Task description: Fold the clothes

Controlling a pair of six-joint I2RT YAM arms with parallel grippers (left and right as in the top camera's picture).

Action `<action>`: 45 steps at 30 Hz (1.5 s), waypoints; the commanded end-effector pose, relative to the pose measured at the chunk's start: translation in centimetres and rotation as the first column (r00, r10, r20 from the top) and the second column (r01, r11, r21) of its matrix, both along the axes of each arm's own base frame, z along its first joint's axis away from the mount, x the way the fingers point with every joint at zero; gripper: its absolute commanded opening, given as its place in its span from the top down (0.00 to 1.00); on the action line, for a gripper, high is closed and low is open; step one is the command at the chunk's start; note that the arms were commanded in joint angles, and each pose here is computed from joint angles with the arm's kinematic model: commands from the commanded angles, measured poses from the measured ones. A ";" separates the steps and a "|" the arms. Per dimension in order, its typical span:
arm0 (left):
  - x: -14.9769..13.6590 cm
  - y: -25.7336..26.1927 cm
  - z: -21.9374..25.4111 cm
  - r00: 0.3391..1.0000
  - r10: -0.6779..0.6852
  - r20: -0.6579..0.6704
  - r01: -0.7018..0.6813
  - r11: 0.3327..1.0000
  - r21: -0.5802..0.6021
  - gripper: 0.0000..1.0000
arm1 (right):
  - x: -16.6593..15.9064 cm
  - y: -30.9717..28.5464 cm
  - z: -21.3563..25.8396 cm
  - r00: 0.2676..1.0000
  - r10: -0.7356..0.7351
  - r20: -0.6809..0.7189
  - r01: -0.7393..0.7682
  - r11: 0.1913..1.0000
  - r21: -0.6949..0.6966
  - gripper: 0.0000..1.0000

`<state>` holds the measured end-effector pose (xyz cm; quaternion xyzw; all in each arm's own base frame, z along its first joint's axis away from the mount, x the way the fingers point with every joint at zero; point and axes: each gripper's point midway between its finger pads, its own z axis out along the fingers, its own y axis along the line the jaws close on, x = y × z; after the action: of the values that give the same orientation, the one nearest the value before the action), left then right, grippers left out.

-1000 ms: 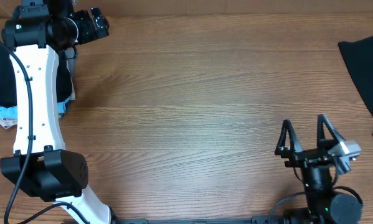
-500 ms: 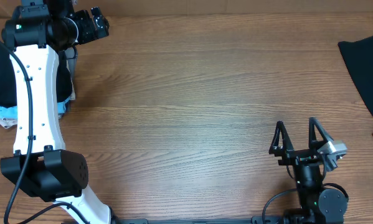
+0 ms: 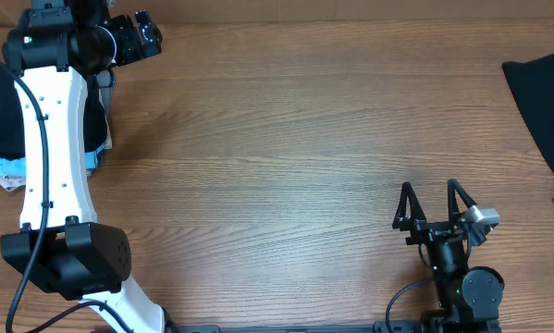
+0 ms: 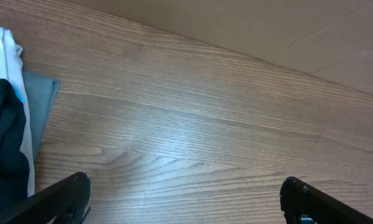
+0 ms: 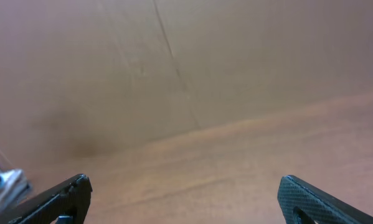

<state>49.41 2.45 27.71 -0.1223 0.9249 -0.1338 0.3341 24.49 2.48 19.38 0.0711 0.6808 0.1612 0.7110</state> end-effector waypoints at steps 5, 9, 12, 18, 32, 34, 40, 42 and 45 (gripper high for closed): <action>0.1 0.0 -0.5 1.000 0.005 -0.010 -0.005 1.000 -0.003 0.00 | 0.1 -0.8 -2.2 0.996 -0.044 -0.077 0.043 0.999 -0.011 0.00; 0.1 0.0 -0.5 1.000 0.005 -0.010 -0.005 1.000 -0.003 0.00 | 0.1 -0.8 -2.4 0.995 -0.044 -0.086 0.043 0.999 -0.011 0.00; 0.1 0.0 -0.5 1.000 0.005 -0.010 -0.006 1.000 -0.003 0.00 | 0.1 -0.8 -2.4 0.995 -0.044 -0.087 0.043 0.999 -0.011 0.00; 0.1 0.0 -0.5 1.000 0.005 -0.010 -0.005 1.000 -0.003 0.00 | 0.1 -0.8 -2.4 0.995 -0.044 -0.087 0.043 0.999 -0.011 0.00; 0.1 0.0 -0.5 1.000 0.005 -0.010 -0.005 1.000 -0.003 0.00 | 0.1 -0.8 -2.4 0.995 -0.044 -0.087 0.043 0.999 -0.011 0.00; 0.1 0.0 -0.5 1.000 0.005 -0.010 -0.005 1.000 -0.003 0.00 | 0.1 -0.8 -2.4 0.995 -0.044 -0.087 0.043 0.999 -0.011 0.00; 0.1 0.0 -0.5 1.000 0.005 -0.010 -0.005 1.000 -0.003 0.00 | 0.1 -0.8 -2.4 0.995 -0.044 -0.087 0.043 0.999 -0.011 0.00; 0.1 -0.2 -0.8 1.000 0.001 -0.017 -0.001 1.000 -0.003 0.00 | 0.1 -0.8 -2.4 0.995 -0.044 -0.087 0.043 0.999 -0.011 0.00; -0.8 -0.5 0.3 1.000 -0.003 -0.008 0.003 1.000 -0.001 0.00 | 0.1 -0.8 -2.4 0.995 -0.044 -0.087 0.043 0.999 -0.011 0.00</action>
<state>49.27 2.37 27.57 -0.1224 0.9262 -0.1342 0.3303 24.57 2.04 17.07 0.0857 0.7129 0.1468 0.6804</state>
